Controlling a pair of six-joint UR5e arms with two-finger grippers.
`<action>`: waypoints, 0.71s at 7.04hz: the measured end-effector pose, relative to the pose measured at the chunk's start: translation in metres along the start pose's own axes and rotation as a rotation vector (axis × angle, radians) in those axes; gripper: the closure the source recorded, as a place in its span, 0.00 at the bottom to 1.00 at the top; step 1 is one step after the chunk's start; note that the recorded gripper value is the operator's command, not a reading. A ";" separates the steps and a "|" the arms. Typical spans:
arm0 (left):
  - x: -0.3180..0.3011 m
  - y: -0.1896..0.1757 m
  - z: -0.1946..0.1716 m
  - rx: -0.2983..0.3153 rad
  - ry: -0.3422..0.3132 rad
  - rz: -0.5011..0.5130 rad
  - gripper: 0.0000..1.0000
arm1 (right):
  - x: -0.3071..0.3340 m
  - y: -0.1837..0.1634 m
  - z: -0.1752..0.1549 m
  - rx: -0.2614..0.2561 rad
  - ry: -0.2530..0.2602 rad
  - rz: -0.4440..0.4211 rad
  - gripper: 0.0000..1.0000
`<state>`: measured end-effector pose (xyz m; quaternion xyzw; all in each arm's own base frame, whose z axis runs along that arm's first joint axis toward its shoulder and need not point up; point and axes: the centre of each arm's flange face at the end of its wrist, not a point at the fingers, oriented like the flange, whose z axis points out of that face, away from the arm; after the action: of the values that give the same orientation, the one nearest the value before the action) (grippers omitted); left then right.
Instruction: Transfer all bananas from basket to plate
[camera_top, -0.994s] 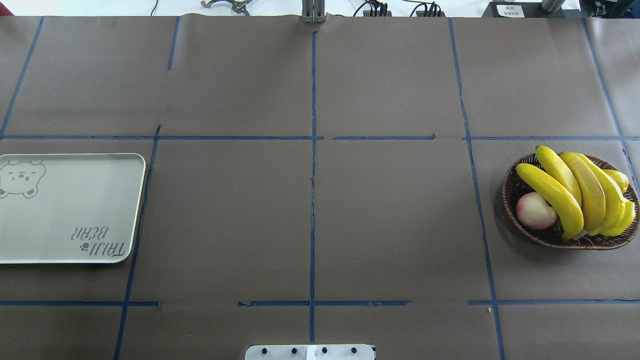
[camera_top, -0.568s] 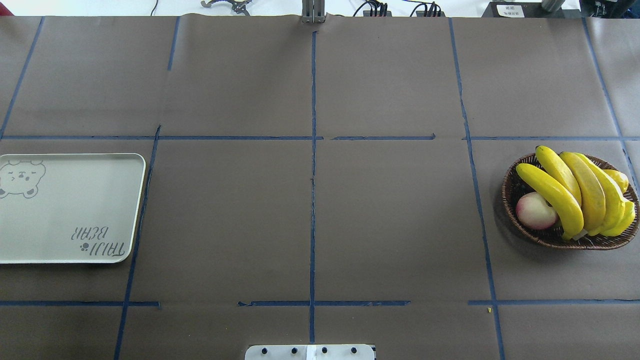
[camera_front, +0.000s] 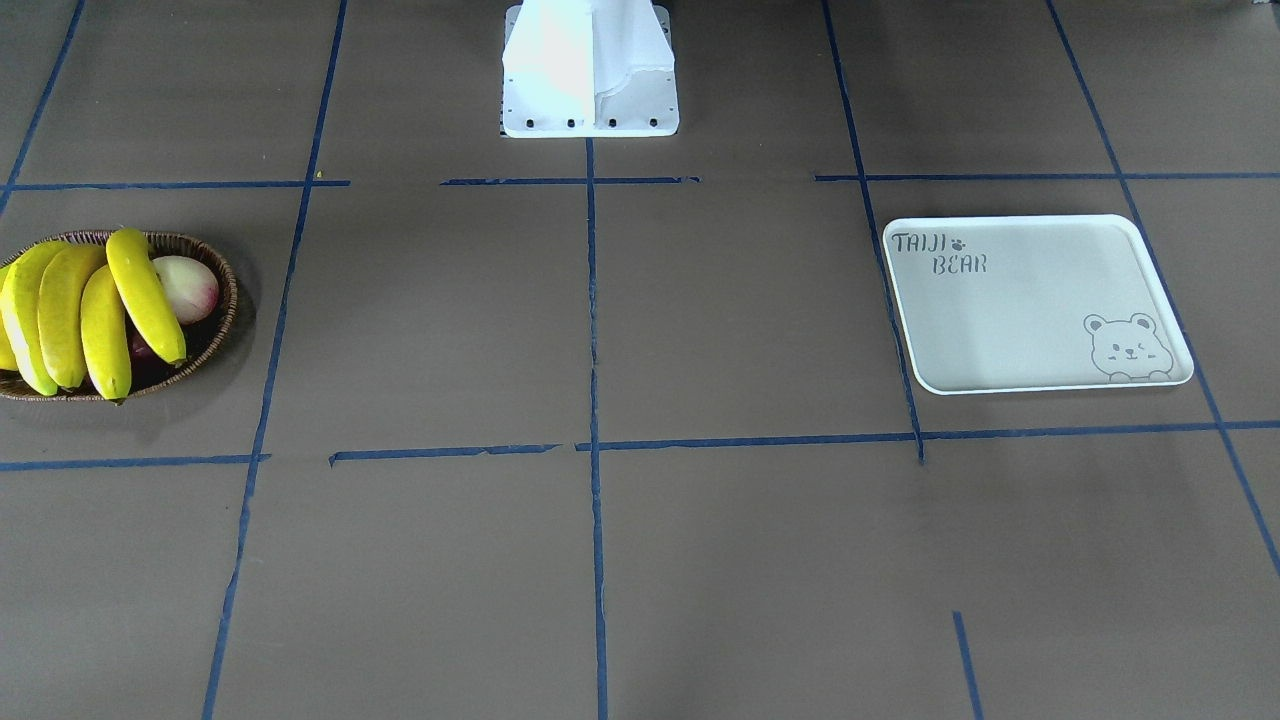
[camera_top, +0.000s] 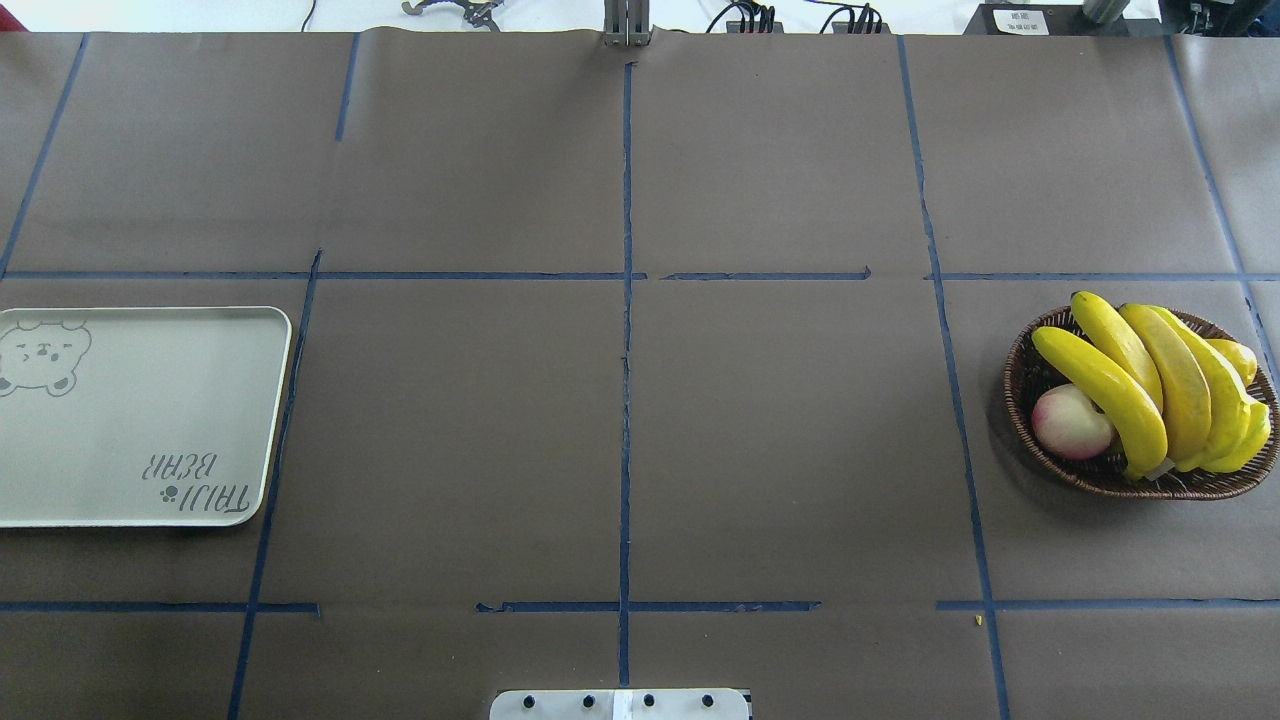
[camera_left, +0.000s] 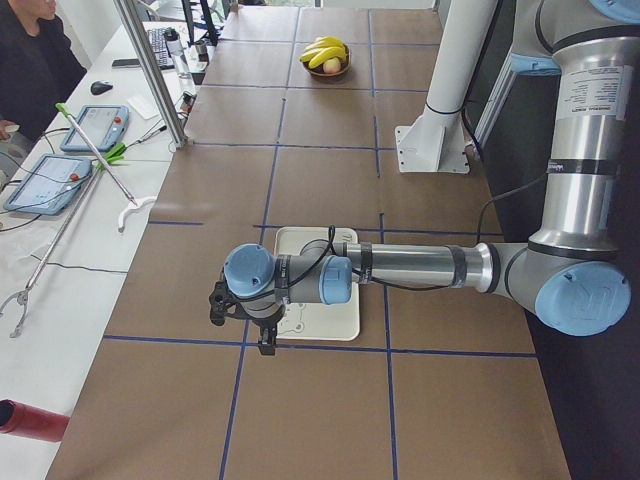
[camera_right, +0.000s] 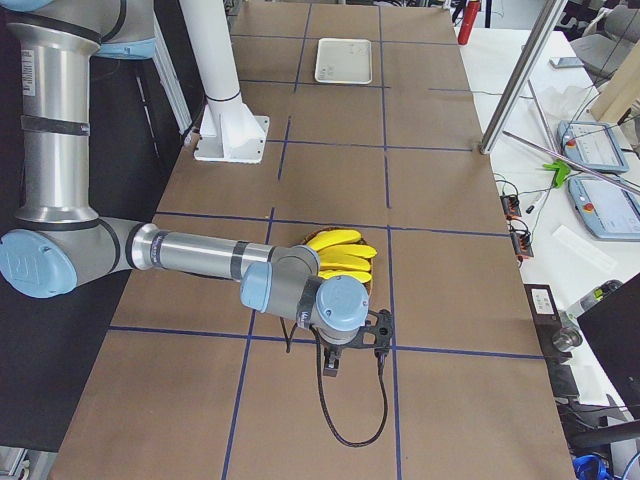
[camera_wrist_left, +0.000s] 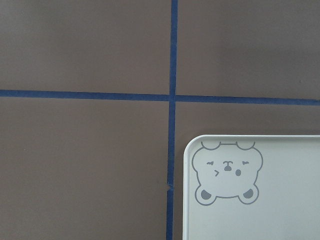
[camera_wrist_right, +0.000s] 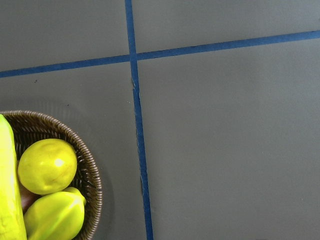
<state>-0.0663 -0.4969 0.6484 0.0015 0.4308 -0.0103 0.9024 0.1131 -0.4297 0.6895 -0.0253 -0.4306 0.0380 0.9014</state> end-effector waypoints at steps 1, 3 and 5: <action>0.000 0.000 0.000 0.000 0.000 -0.001 0.00 | -0.002 -0.001 -0.001 0.003 0.000 -0.003 0.00; 0.001 -0.001 -0.001 0.001 0.000 -0.003 0.00 | -0.009 -0.008 -0.006 0.012 0.002 -0.019 0.00; 0.002 -0.001 -0.002 0.003 0.000 -0.002 0.00 | -0.047 -0.034 -0.019 0.034 0.011 -0.092 0.00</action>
<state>-0.0663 -0.4983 0.6460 0.0024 0.4308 -0.0118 0.9024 0.1003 -0.4681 0.6438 0.0096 -0.4255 0.0036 0.9049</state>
